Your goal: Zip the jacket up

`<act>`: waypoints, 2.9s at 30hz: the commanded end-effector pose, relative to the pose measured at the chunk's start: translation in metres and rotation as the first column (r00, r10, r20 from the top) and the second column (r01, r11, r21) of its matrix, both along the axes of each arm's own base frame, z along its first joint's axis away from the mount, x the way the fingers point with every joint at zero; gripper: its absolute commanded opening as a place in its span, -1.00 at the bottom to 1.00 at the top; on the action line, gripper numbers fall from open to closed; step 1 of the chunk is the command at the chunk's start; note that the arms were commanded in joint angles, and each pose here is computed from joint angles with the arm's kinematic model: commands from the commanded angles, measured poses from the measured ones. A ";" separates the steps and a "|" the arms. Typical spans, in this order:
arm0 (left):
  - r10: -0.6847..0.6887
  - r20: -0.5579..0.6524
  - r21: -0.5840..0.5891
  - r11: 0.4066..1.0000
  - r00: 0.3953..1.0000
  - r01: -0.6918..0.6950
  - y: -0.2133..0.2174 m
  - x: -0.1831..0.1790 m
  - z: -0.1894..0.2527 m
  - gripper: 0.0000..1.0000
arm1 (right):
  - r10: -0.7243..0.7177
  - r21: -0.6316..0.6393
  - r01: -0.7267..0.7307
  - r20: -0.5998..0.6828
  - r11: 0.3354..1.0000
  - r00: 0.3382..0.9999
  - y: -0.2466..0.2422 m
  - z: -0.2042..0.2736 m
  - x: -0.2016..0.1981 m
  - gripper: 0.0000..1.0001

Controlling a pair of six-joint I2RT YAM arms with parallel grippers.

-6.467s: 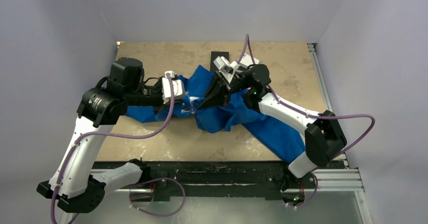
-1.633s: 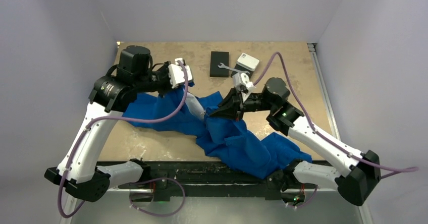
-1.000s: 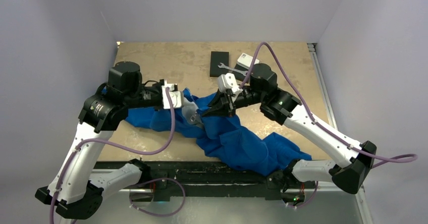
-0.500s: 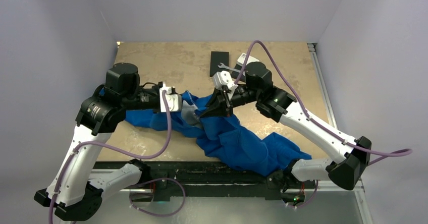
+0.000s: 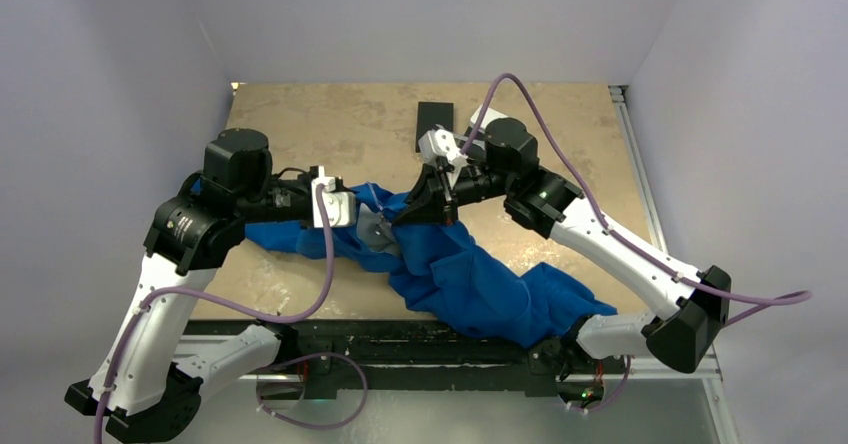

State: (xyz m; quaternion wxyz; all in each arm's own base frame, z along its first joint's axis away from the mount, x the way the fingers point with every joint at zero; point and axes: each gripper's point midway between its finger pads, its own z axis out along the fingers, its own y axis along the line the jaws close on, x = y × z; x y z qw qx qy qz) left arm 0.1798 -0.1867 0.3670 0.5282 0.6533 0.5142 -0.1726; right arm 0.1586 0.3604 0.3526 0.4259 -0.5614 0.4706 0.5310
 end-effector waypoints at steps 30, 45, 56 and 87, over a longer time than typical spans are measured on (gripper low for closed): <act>-0.052 0.105 -0.034 0.998 0.993 0.056 -0.003 -0.008 0.025 -1.00 | 0.040 0.125 -0.049 0.071 0.991 0.997 -0.005 0.050 -0.012 -1.00; -0.061 0.106 -0.037 0.997 0.993 0.065 -0.004 -0.009 0.025 -1.00 | 0.039 0.138 -0.047 0.066 0.989 0.997 -0.005 0.056 -0.011 -1.00; -0.076 0.118 -0.020 0.997 0.990 0.079 -0.003 -0.011 0.023 -1.00 | 0.056 0.139 -0.063 0.055 0.988 0.997 -0.005 0.057 -0.014 -1.00; -0.062 0.135 -0.043 0.997 0.989 0.068 -0.003 -0.010 0.032 -1.00 | 0.072 0.108 -0.072 0.006 0.992 0.997 -0.004 0.040 -0.015 -1.00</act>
